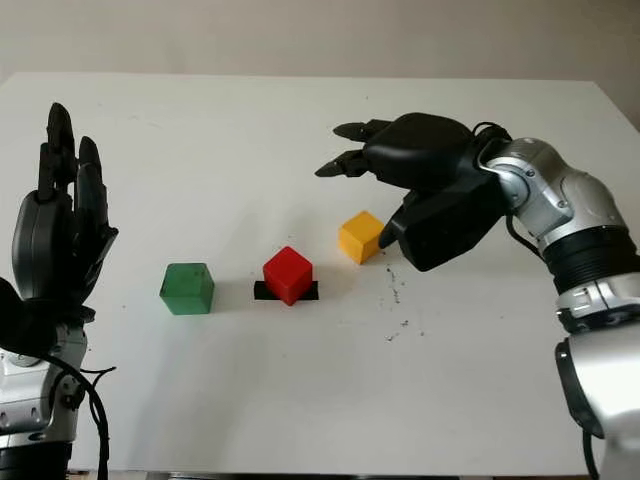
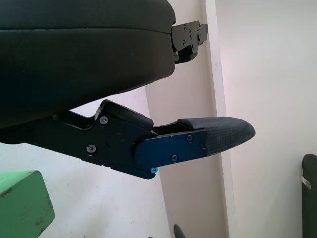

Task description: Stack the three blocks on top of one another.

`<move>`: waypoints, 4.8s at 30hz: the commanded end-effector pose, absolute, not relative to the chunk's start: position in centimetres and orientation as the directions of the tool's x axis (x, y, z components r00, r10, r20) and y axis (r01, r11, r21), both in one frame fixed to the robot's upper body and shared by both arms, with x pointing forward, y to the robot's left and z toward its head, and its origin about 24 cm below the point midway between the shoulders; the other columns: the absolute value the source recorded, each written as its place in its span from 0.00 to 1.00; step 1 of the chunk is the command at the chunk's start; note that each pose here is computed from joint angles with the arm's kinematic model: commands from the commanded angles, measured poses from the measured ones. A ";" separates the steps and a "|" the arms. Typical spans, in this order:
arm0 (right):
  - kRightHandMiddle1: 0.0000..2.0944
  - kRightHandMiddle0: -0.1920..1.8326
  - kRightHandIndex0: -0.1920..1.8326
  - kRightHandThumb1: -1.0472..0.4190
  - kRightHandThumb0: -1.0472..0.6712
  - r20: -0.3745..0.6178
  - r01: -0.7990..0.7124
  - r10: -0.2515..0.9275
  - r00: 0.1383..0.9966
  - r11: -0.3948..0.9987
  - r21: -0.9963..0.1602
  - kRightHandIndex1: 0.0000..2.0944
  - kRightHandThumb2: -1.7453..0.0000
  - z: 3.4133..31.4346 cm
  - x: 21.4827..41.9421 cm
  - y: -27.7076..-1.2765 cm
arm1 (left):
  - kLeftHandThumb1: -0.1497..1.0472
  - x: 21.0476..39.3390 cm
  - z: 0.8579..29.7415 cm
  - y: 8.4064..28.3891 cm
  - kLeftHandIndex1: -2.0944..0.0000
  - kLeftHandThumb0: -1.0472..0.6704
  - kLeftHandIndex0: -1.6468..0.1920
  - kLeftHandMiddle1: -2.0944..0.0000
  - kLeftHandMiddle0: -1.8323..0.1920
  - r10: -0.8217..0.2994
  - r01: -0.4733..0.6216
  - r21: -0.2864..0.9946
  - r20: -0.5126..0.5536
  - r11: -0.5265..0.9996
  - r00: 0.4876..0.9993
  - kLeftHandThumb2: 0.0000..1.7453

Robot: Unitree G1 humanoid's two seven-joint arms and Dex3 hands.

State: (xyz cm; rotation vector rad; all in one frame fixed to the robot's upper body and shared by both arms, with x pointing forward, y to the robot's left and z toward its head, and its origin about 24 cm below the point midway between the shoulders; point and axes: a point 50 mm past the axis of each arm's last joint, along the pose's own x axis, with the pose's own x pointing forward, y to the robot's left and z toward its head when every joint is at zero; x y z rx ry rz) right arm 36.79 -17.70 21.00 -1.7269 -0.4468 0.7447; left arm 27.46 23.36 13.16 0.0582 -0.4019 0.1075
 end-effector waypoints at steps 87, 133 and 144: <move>0.65 0.28 0.22 0.08 0.37 0.031 -0.457 0.855 0.517 0.307 -0.835 0.02 0.97 23.1 36.8 -12.1 | 1.00 27.3 13.0 21.4 0.98 0.22 0.98 0.97 0.98 0.072 -0.109 0.073 0.390 0.991 0.918 0.33; 0.73 0.27 0.21 0.07 0.36 -0.279 -0.376 0.846 0.455 -0.102 -0.921 0.03 0.97 23.1 36.2 -9.8 | 1.00 27.1 13.0 21.1 0.97 0.20 0.98 0.97 0.99 0.084 -0.121 0.070 0.388 0.990 0.918 0.33; 0.74 0.27 0.21 0.07 0.36 -0.299 -0.375 0.824 0.482 -0.115 -0.920 0.03 0.97 22.3 36.0 -9.2 | 1.00 27.2 13.1 21.1 0.97 0.20 0.99 0.97 0.99 0.081 -0.117 0.068 0.388 0.991 0.918 0.31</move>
